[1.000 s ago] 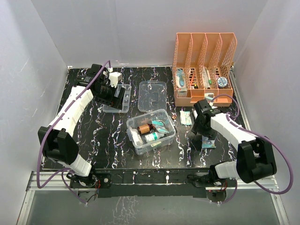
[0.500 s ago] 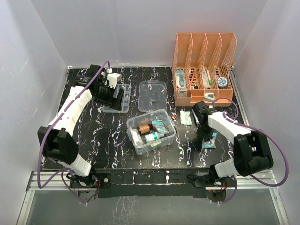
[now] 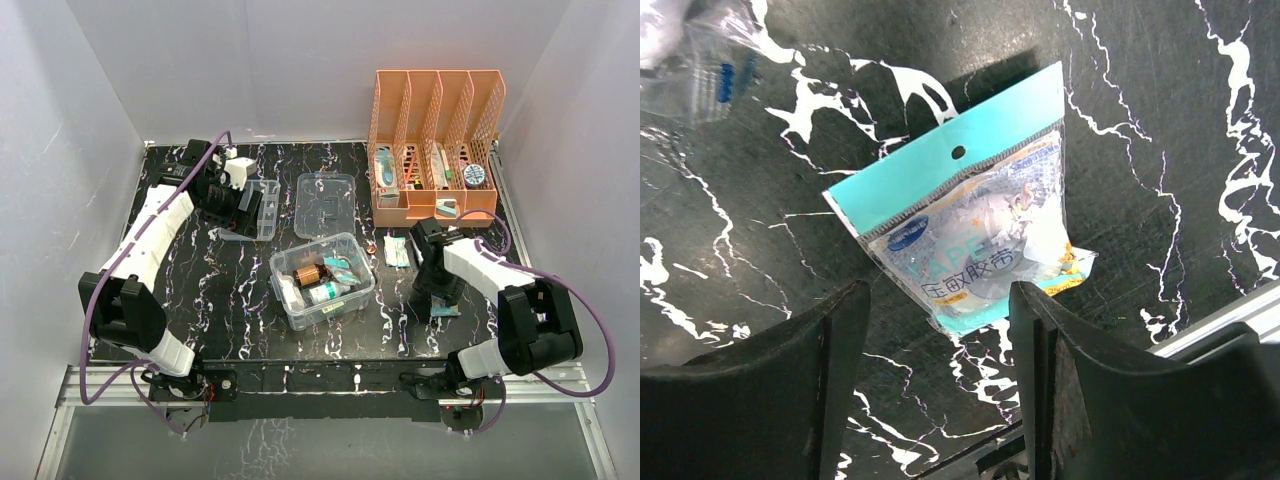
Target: Organize the medicine kit
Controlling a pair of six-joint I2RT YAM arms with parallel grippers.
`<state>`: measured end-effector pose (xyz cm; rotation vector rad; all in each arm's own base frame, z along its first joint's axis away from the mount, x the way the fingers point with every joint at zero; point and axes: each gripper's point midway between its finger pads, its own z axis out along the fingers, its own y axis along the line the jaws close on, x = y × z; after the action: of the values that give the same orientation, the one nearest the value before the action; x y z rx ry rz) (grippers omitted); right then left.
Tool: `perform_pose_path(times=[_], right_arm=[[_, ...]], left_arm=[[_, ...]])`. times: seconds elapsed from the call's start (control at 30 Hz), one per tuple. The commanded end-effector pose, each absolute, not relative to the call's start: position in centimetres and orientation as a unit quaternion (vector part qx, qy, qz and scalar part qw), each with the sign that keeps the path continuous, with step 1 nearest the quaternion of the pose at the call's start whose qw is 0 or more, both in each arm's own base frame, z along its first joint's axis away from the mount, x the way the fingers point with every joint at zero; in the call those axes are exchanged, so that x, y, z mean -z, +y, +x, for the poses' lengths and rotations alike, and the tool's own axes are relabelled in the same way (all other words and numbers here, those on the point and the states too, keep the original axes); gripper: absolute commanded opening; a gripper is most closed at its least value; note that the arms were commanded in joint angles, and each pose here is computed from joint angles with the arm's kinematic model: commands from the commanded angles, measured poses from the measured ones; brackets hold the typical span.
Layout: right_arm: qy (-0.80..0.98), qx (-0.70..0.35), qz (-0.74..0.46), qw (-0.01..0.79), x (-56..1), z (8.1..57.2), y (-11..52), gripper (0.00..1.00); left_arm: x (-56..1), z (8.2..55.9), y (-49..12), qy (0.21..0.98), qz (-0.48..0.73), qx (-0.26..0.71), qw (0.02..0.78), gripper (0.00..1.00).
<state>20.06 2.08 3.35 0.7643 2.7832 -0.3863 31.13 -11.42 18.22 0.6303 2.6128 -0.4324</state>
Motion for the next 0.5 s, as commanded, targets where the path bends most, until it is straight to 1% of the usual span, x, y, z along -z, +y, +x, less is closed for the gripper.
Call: perform_pose_path(times=[0.0,0.17,0.23,0.27,0.3,0.33,0.37,0.4,0.47], right_arm=[[0.944,0.134,0.276,0.12,-2.7,20.0,1.9,0.56],[0.942,0.134,0.284,0.115,-1.8,19.5,2.0,0.56],[0.943,0.131,0.285,0.11,-1.3,19.2,2.1,0.53],[0.943,0.133,0.286,0.108,-1.2,19.2,2.1,0.48],[0.942,0.136,0.287,0.108,-1.2,19.1,1.9,0.36],[0.941,0.138,0.288,0.111,-1.2,19.2,1.9,0.21],[0.941,0.137,0.289,0.115,-1.4,19.3,1.8,0.1],[0.94,0.135,0.289,0.12,-1.6,19.4,1.8,0.02],[0.938,0.13,0.292,0.137,-2.6,19.7,1.8,0.0]], left_arm=[[-19.9,30.5,-11.6,0.931,0.232,0.173,0.224,0.88],[-20.1,30.5,-11.6,0.93,0.229,0.178,0.226,0.88],[-20.1,30.3,-11.6,0.93,0.228,0.18,0.225,0.88],[-20.1,30.2,-11.6,0.93,0.227,0.18,0.225,0.88],[-20.1,30.2,-11.5,0.931,0.226,0.18,0.225,0.88],[-20.1,30.1,-11.5,0.931,0.226,0.18,0.224,0.88],[-20.1,30.1,-11.4,0.931,0.226,0.179,0.224,0.88],[-20.1,30.1,-11.4,0.931,0.225,0.178,0.224,0.88],[-20.1,30.1,-11.3,0.932,0.226,0.177,0.223,0.88]])
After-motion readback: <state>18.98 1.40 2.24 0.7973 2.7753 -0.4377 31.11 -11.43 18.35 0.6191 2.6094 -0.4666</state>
